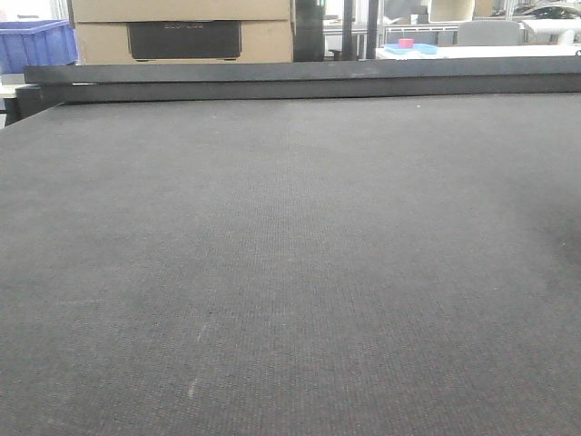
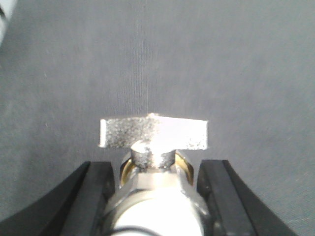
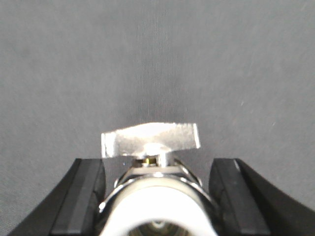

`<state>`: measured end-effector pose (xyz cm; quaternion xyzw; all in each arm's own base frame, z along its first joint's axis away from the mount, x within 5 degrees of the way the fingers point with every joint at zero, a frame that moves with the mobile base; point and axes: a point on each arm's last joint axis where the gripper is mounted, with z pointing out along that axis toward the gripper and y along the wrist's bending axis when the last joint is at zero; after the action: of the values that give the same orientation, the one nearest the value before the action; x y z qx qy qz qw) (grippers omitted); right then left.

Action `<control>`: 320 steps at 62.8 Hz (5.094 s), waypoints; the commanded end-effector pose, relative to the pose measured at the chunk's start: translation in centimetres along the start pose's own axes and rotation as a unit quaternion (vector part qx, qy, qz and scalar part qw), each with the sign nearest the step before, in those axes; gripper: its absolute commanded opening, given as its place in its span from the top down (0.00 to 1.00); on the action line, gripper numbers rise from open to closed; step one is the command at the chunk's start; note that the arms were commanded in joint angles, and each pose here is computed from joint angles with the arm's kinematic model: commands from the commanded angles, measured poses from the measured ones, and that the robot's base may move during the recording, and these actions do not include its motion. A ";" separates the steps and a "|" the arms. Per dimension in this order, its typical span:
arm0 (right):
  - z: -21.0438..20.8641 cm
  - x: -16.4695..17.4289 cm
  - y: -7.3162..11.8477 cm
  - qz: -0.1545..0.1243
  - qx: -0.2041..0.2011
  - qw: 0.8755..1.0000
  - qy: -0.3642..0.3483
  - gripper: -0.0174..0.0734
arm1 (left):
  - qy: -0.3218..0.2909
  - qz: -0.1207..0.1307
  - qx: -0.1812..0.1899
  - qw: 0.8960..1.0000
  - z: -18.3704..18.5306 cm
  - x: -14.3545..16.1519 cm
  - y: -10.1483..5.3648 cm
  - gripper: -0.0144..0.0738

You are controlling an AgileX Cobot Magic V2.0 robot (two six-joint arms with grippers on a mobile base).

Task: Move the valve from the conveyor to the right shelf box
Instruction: 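Lift both held valves up off the conveyor belt, then drive the base away from the conveyor to the blue bin shelf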

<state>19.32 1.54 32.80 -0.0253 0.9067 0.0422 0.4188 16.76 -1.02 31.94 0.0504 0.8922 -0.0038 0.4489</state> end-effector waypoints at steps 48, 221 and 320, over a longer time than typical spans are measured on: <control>-8.3 1.2 0.4 -0.009 0.000 0.981 -0.193 0.99 | -0.180 0.002 -0.011 0.984 -7.8 1.1 -0.1 0.96; -8.3 1.2 0.4 -0.009 0.000 0.981 -0.193 0.99 | -0.180 0.002 -0.011 0.984 -7.8 1.1 -0.1 0.96; -8.3 1.2 0.4 -0.009 0.000 0.981 -0.194 0.99 | -0.180 0.002 -0.011 0.984 -7.8 1.1 -0.1 0.96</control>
<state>12.27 1.15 36.18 -0.0260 0.8342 0.0451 0.5491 9.94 -0.61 34.91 0.0472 0.8173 -0.0027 0.5742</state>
